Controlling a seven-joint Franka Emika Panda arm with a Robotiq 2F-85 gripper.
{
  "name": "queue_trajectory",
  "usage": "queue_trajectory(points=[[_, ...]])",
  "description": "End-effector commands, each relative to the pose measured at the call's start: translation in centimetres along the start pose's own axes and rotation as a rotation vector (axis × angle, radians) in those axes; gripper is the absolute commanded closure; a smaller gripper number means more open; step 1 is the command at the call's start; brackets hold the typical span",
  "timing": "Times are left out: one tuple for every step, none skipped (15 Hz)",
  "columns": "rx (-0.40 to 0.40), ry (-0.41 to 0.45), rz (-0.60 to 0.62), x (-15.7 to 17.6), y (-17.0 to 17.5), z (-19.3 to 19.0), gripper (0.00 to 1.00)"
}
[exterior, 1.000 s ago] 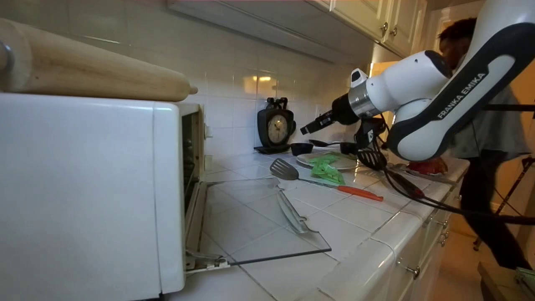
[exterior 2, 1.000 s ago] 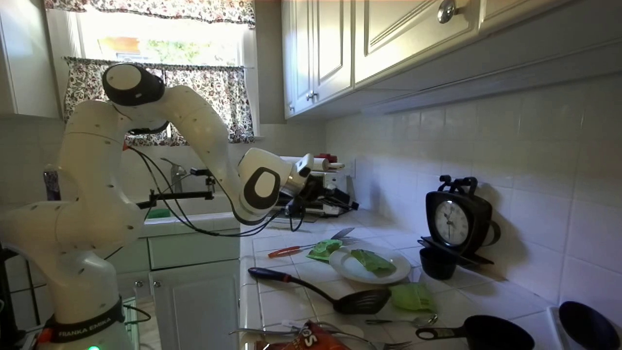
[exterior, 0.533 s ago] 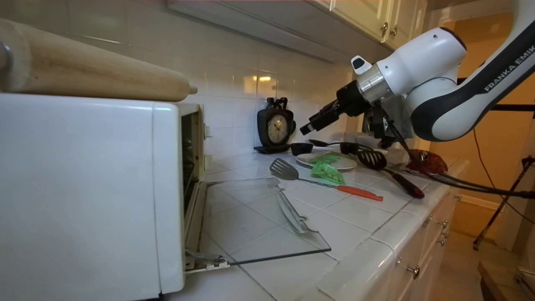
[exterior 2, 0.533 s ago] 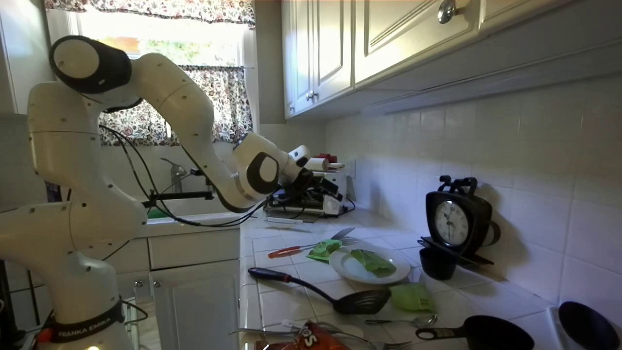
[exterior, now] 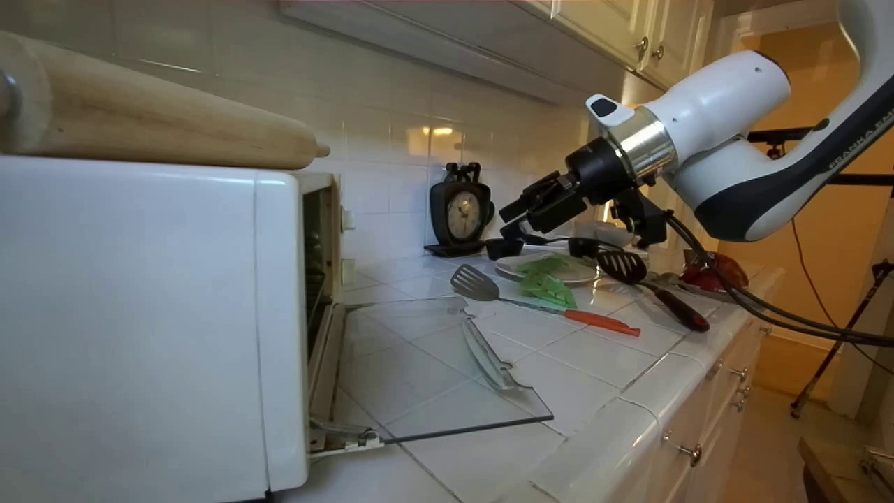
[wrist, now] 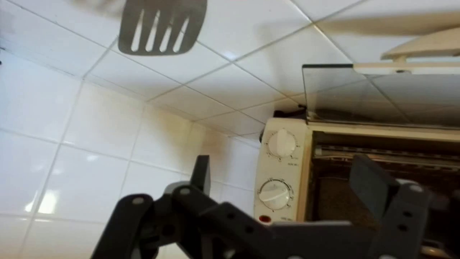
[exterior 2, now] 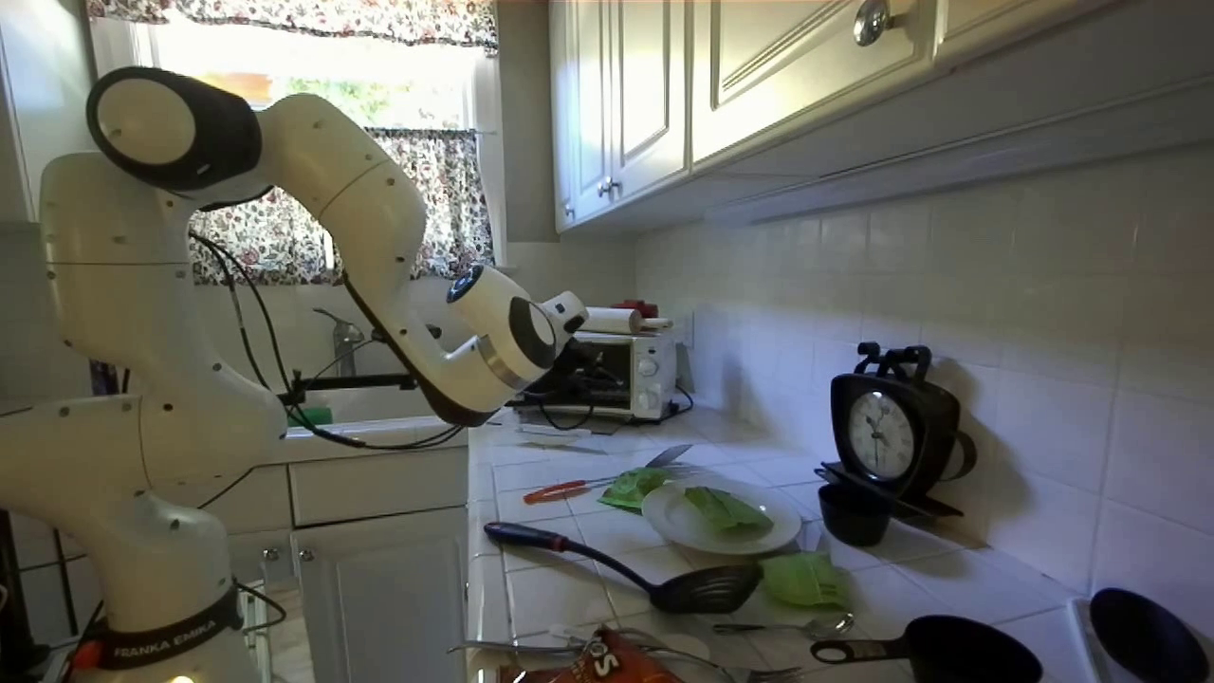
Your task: Remove the pack of snack from the oven and put it on the plate
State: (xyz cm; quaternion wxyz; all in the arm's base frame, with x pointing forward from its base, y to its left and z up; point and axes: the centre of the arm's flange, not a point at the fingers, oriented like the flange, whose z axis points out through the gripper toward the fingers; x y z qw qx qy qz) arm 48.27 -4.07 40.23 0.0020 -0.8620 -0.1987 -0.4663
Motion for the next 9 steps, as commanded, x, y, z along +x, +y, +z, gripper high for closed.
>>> queue_trajectory(points=[[0.028, 0.037, -0.058, 4.8, -0.8, -6.6, 0.0], [0.048, 0.035, -0.068, 5.3, -1.2, -7.1, 0.0], [0.071, 0.036, -0.076, 5.7, -1.5, -7.6, 0.0], [0.095, 0.034, -0.083, 6.0, -2.0, -8.2, 0.0], [0.095, 0.032, -0.086, 6.4, -2.4, -8.8, 0.0], [0.115, 0.063, -0.058, 2.8, -1.7, -3.4, 0.0], [0.119, 0.062, -0.063, 3.2, -1.7, -4.1, 0.0], [0.111, 0.06, -0.069, 3.7, -1.8, -4.5, 0.0], [0.105, 0.056, -0.075, 3.9, -2.0, -4.6, 0.0]])
